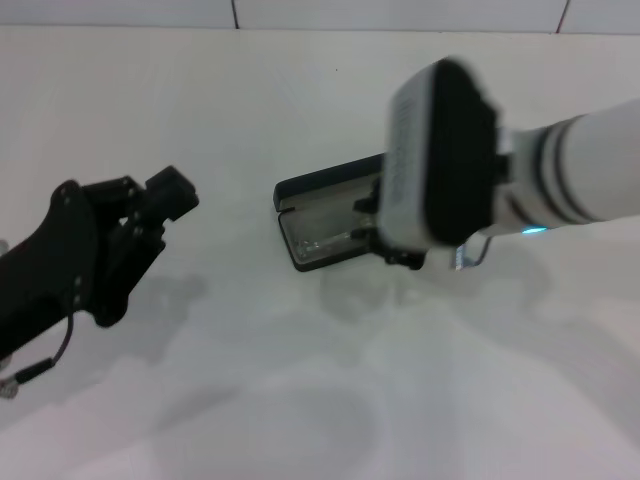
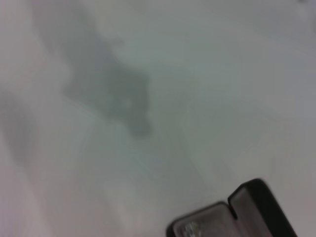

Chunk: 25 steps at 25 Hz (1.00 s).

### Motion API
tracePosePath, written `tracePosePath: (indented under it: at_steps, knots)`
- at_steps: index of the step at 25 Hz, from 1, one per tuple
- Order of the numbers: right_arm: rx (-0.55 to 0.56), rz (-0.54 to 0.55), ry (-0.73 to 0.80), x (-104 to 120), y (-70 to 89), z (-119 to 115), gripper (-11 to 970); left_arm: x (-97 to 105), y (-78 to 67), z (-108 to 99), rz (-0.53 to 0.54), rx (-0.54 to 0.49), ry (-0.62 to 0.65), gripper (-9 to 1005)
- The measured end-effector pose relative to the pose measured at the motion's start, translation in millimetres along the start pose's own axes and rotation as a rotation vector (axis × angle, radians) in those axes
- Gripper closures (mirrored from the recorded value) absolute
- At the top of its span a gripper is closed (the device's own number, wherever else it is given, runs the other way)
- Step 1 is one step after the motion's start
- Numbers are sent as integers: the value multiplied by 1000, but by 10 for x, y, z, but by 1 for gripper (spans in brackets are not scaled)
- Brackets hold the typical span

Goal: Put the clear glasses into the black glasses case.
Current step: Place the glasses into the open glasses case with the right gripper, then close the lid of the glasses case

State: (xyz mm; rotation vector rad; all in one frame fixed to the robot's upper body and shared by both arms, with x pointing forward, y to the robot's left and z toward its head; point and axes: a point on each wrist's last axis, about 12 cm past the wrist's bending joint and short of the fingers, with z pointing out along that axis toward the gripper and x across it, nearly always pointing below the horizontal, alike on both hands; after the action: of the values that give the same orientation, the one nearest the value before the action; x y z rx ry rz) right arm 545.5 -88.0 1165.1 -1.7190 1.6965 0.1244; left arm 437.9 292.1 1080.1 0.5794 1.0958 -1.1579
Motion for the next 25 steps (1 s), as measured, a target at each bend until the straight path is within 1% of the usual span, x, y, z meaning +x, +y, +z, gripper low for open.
tracePosePath:
  at_steps: [3,4,6,7,9,10,12,13,14,16,19,22,25]
  knots:
    - [-9,138,-47,212,-12,-281,718,-28,70,57,12,7,2,937]
    - [-21,177,-57,307,-5,-383,718,-69,201,157,17,13,23,937]
    - [-58,259,-94,503,25,-593,718,-107,306,231,9,22,49,937]
    - [-73,287,-113,569,37,-661,718,-139,388,283,-4,28,74,937]
    - [-118,366,-210,794,57,-899,718,-175,513,382,-27,38,122,937]
    - [-131,390,-254,888,73,-991,718,-185,583,450,-35,41,152,937]
    - [-119,448,-334,1154,131,-1216,718,-183,712,630,-42,53,212,920]
    - [-114,465,-348,1244,172,-1285,718,-175,784,752,-41,62,249,903]
    - [-94,498,-349,1385,220,-1369,719,-156,846,853,-45,60,289,886]
    - [-76,549,-339,1595,306,-1451,721,-88,980,1089,-46,42,386,853]
    - [-33,661,-350,1943,432,-1525,723,60,1080,1369,-28,14,505,802]
    - [-5,719,-367,2135,507,-1543,722,233,1113,1603,-14,-11,615,806]
    - [-4,735,-376,2209,552,-1533,722,367,1109,1718,9,-38,696,805]
